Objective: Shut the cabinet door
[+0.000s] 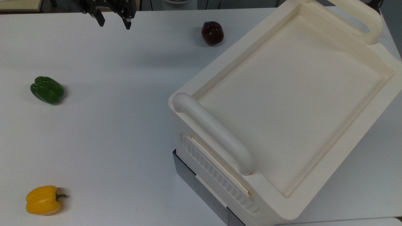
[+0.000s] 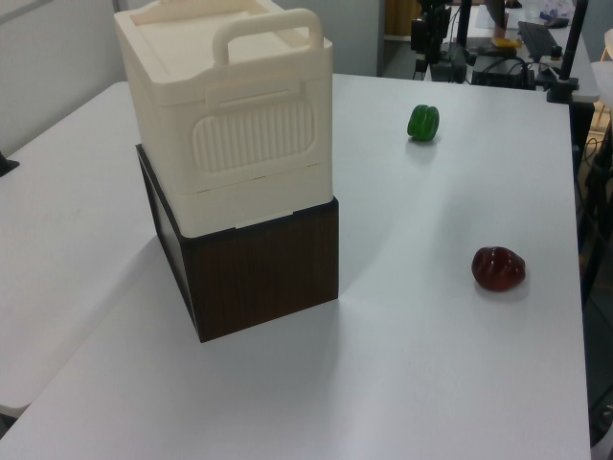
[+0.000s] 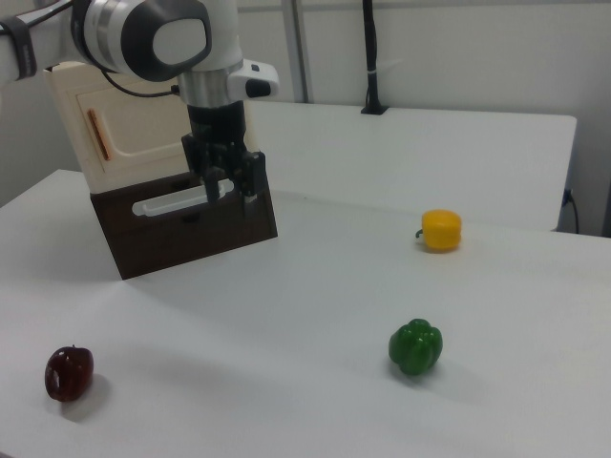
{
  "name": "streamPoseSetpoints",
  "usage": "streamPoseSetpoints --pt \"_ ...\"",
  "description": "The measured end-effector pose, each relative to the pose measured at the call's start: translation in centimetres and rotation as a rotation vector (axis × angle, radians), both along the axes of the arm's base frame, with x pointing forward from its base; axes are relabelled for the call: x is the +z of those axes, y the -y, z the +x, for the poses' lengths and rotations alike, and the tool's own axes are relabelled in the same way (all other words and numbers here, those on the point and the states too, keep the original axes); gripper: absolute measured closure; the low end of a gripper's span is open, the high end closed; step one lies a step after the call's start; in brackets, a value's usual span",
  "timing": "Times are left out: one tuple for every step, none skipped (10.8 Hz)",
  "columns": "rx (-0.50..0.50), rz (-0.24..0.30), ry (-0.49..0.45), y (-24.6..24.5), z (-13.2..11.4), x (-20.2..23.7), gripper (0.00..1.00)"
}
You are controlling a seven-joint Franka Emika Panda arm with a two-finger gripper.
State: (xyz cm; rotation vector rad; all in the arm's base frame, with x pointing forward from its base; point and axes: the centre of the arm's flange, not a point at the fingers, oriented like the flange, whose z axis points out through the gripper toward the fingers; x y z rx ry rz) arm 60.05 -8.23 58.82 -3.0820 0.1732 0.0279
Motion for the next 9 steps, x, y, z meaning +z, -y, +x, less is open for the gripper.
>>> streamPoseSetpoints --pt "0.001 0.003 -0.016 0.0 -0.2 -0.1 0.13" --pt "0.001 0.003 -0.020 0.0 -0.2 -0.2 0.00" --pt "0.000 0.003 -0.020 0.0 -0.2 -0.2 0.00" --pt "-0.007 0.000 -0.021 0.4 -0.3 -0.2 0.00" --pt "-0.024 -0.004 -0.020 1.3 -0.4 -0.1 0.00" --pt "-0.037 -0.005 -0.018 2.1 -0.6 0.1 0.00" --pt "-0.045 -0.007 -0.012 2.5 -0.8 0.4 0.00" --pt "-0.047 -0.007 -0.008 2.6 -0.9 0.6 0.00" --pt "-0.047 -0.007 -0.007 2.6 -1.0 0.7 0.00"
